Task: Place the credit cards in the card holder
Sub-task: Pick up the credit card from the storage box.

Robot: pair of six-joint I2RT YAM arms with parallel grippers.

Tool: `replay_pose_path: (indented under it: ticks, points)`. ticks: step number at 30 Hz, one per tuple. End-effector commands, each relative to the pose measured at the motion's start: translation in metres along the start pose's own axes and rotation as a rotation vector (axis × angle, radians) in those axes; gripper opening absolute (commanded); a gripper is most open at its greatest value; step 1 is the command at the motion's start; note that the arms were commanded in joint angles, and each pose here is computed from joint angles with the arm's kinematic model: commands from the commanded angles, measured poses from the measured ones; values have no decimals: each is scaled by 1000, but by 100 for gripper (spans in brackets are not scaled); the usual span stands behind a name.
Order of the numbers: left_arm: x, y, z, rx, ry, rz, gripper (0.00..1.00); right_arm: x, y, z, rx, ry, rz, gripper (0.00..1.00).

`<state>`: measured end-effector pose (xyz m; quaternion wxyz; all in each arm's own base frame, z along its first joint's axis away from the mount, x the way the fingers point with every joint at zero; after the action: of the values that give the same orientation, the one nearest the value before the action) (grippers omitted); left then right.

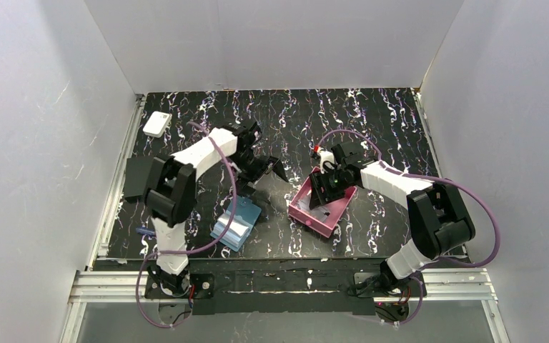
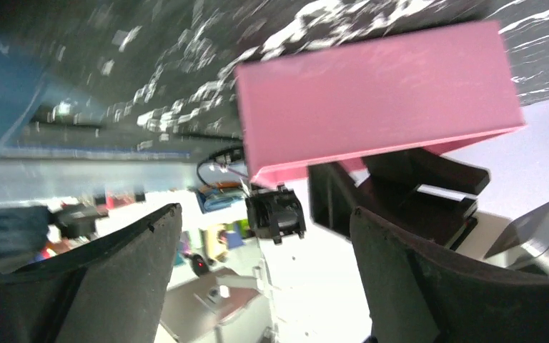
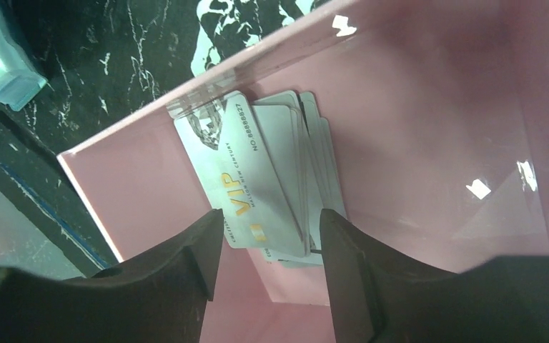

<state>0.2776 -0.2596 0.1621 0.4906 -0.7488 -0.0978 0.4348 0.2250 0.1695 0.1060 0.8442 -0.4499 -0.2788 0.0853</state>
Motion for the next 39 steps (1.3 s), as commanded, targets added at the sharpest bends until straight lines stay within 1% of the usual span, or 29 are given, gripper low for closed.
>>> replay_pose_path:
  ticks: [1, 3, 8, 9, 11, 12, 15, 16, 17, 19, 26, 32, 37, 39]
  points:
    - [-40, -19, 14, -71, -223, 27, 88, 15, -2, 8, 60, -27, -62, 59]
    - [-45, -10, 9, -89, -241, 42, 91, 15, -2, 9, 72, -27, -65, 58]
    - [-50, 7, 0, -104, -240, 46, 94, 15, -3, 11, 84, -32, -72, 55]
    - [-50, 11, 0, -102, -249, 45, 96, 15, -3, 11, 85, -35, -75, 55]
    - [-49, 19, -2, -105, -254, 39, 97, 13, -3, 11, 85, -36, -77, 54]
    - [-48, 22, -1, -101, -261, 39, 100, 12, -3, 10, 80, -34, -74, 54]
    - [-45, 27, 0, -107, -265, 18, 98, 7, -4, 9, 56, -28, -67, 50]
    - [-42, 29, 1, -108, -268, 10, 95, 5, -5, 8, 49, -25, -68, 49]
    - [-38, 33, 4, -103, -276, 0, 93, 3, -5, 8, 44, -20, -70, 46]
    - [-32, 42, 5, -109, -289, -4, 84, -1, -5, 7, 33, -4, -74, 43]
    - [-18, 47, -9, -120, -212, -26, 60, 2, -7, 11, 41, 16, -129, 45]
    - [-11, 47, -26, -113, -132, -32, 52, 7, -5, 9, 27, 25, -143, 47]
    - [-3, 41, -24, -97, -125, -53, 49, 8, -2, 1, -36, 28, -140, 48]
    - [-1, 41, -24, -96, -127, -44, 49, 11, -3, -1, -56, 20, -153, 51]
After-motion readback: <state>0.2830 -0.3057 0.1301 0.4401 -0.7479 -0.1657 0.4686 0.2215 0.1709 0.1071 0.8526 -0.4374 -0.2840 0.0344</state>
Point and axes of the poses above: each gripper's point midway between its finger pads, its own y axis out along the fingers, its own z axis along the line the jaws close on, x = y × z, the point moved 7 cm from there along -y, back along the fingers, and after that the axes turned 3 degrees about -y, right-handed, at the moved point
